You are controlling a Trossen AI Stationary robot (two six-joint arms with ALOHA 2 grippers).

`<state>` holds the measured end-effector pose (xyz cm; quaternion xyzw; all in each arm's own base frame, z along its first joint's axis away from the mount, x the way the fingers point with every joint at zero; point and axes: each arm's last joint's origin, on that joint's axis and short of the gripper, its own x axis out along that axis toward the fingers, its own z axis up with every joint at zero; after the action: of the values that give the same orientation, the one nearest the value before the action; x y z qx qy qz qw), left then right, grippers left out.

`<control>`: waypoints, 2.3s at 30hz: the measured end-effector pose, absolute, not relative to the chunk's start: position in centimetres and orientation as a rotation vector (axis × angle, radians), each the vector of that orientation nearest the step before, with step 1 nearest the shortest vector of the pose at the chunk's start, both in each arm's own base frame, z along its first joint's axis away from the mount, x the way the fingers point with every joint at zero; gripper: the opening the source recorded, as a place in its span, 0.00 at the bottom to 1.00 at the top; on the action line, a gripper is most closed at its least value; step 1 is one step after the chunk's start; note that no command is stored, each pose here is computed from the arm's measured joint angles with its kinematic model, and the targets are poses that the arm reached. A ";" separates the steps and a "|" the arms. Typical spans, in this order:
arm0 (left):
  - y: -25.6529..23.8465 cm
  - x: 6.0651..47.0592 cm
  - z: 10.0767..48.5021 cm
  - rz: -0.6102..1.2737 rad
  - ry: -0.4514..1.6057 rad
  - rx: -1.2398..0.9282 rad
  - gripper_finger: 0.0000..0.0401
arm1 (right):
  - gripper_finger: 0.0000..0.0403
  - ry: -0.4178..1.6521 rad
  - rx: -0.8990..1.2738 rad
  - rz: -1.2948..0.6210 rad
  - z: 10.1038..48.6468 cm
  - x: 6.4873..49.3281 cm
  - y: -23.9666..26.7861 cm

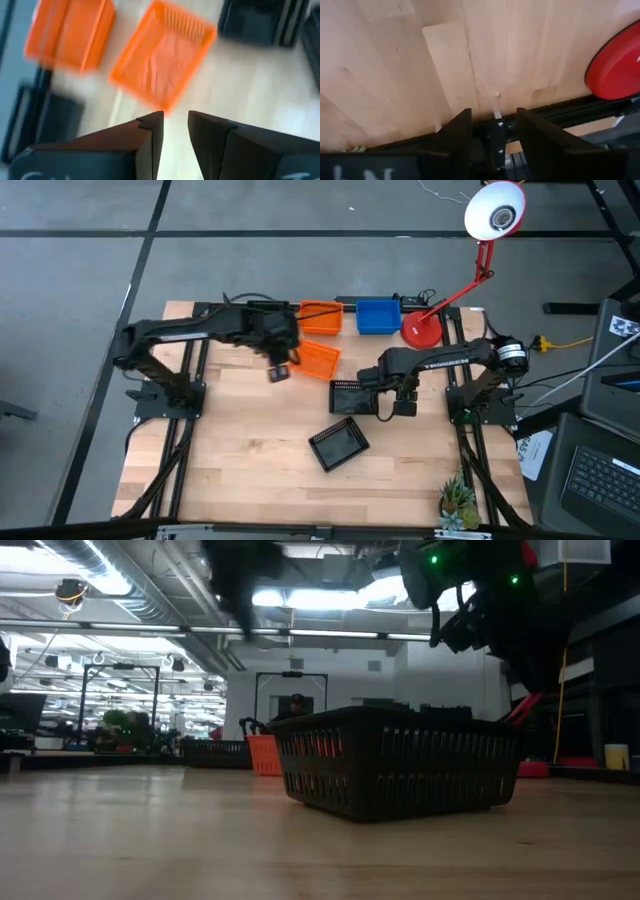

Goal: Stack baskets by color
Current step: Stack the middle black basket on top of the top black basket

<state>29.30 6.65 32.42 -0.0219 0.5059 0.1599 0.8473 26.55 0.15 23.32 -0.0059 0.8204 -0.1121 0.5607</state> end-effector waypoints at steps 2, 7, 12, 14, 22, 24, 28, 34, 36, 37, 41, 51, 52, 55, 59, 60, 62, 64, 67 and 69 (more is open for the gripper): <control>5.9 27.2 32.7 0.353 1.103 -0.084 0.20 | 0.38 1.891 -0.008 -0.264 23.9 26.4 0.2; 4.0 22.7 32.1 0.364 1.045 -0.150 0.20 | 0.38 1.690 0.004 -0.242 24.8 27.1 0.3; 2.6 20.1 29.7 0.363 0.884 -0.231 0.20 | 0.38 1.464 -0.036 -0.156 25.0 29.1 0.4; 2.2 19.6 28.8 0.358 0.823 -0.264 0.20 | 0.38 1.440 -0.045 -0.124 25.1 29.3 0.4; 0.8 19.2 24.1 0.335 0.789 -0.334 0.20 | 0.38 1.353 -0.021 -0.131 24.3 30.9 0.5; 0.6 19.4 23.5 0.325 0.767 -0.329 0.20 | 0.38 1.317 -0.023 -0.125 23.8 31.8 0.5; 0.2 19.7 22.9 0.308 0.759 -0.326 0.20 | 0.38 1.322 -0.078 -0.130 21.7 33.4 0.5; -0.5 19.8 23.0 0.279 0.752 -0.326 0.20 | 0.38 1.331 -0.107 -0.155 18.3 35.4 0.6; -0.7 19.8 23.0 0.270 0.754 -0.323 0.20 | 0.38 1.293 -0.099 -0.132 17.9 36.2 1.1; -0.8 19.8 23.0 0.268 0.752 -0.323 0.20 | 0.38 1.275 -0.082 -0.103 17.8 36.7 1.4; -1.0 19.8 23.0 0.257 0.751 -0.319 0.20 | 0.38 1.240 -0.025 0.022 17.4 38.4 2.9; -1.0 19.8 23.1 0.255 0.745 -0.319 0.20 | 0.38 0.893 -0.124 0.195 20.2 44.3 6.6; -1.0 19.8 23.1 0.255 0.744 -0.319 0.20 | 0.38 0.828 -0.150 0.201 21.3 45.0 6.8; -1.0 19.9 23.1 0.252 0.733 -0.322 0.20 | 0.38 0.717 -0.221 0.179 24.5 46.0 6.8; -1.1 20.6 23.8 0.236 0.640 -0.336 0.20 | 0.38 0.954 -0.290 0.101 26.6 44.1 5.9; -1.1 20.9 24.0 0.232 0.600 -0.339 0.20 | 0.38 1.047 -0.284 0.072 26.7 43.3 5.6; -1.1 21.8 24.2 0.217 0.542 -0.328 0.20 | 0.38 1.272 -0.251 0.023 26.8 41.3 5.0; -0.8 22.8 24.0 0.197 0.511 -0.303 0.20 | 0.38 1.490 -0.204 -0.039 26.5 39.2 4.6; 0.0 24.4 23.0 0.197 0.548 -0.298 0.20 | 0.38 1.724 -0.149 -0.153 25.6 36.8 4.3; 0.7 25.8 22.1 0.225 0.606 -0.294 0.20 | 0.38 1.778 -0.135 -0.187 25.0 35.7 4.2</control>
<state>25.77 0.65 22.10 -0.1440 0.2965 0.1103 0.9376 35.70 4.17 25.01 -0.0588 0.7746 -0.0816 0.6245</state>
